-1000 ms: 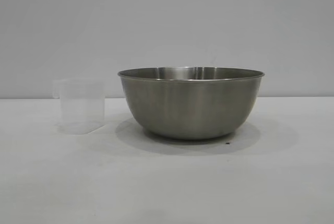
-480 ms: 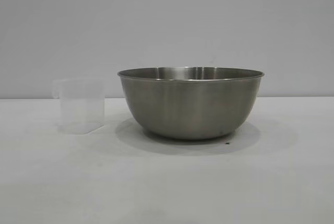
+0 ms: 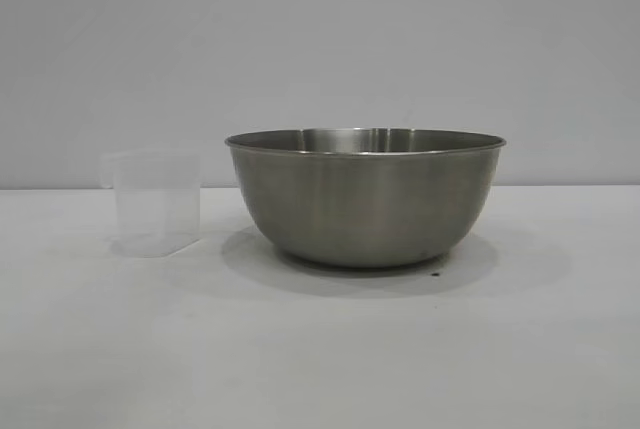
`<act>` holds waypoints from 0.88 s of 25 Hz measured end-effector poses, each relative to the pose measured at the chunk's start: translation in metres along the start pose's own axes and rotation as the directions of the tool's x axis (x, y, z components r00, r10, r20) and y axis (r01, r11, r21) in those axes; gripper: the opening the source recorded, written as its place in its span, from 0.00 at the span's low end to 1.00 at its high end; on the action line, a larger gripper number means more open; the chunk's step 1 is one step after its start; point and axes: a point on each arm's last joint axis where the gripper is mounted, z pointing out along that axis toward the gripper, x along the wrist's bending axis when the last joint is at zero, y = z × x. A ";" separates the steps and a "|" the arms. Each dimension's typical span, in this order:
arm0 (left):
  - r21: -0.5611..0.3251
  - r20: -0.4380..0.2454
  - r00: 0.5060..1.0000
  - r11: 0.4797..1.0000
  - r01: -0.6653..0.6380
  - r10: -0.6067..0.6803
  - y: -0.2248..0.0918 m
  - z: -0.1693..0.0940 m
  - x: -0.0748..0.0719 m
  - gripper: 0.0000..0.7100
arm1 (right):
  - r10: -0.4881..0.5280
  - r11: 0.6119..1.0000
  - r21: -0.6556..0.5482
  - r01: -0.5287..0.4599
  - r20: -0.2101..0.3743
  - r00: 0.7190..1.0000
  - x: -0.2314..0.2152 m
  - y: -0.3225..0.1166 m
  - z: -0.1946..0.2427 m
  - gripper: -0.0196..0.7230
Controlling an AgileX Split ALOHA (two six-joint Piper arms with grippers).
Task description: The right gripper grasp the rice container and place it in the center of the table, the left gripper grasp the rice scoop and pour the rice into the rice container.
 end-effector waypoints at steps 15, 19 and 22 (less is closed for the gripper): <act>0.109 0.168 0.985 0.992 -0.068 0.049 -0.039 -0.032 -0.014 0.24 | -0.001 1.000 0.001 0.001 0.002 1.000 0.000 0.000 0.000 0.37; 0.187 0.178 0.983 0.979 -0.078 0.044 -0.050 -0.028 -0.015 0.24 | 0.001 1.000 0.001 -0.001 0.002 1.000 0.000 0.000 0.000 0.37; 0.211 0.179 0.983 0.974 -0.083 0.045 -0.053 -0.027 -0.015 0.24 | 0.001 1.000 0.001 -0.001 0.002 1.000 0.000 0.000 0.000 0.37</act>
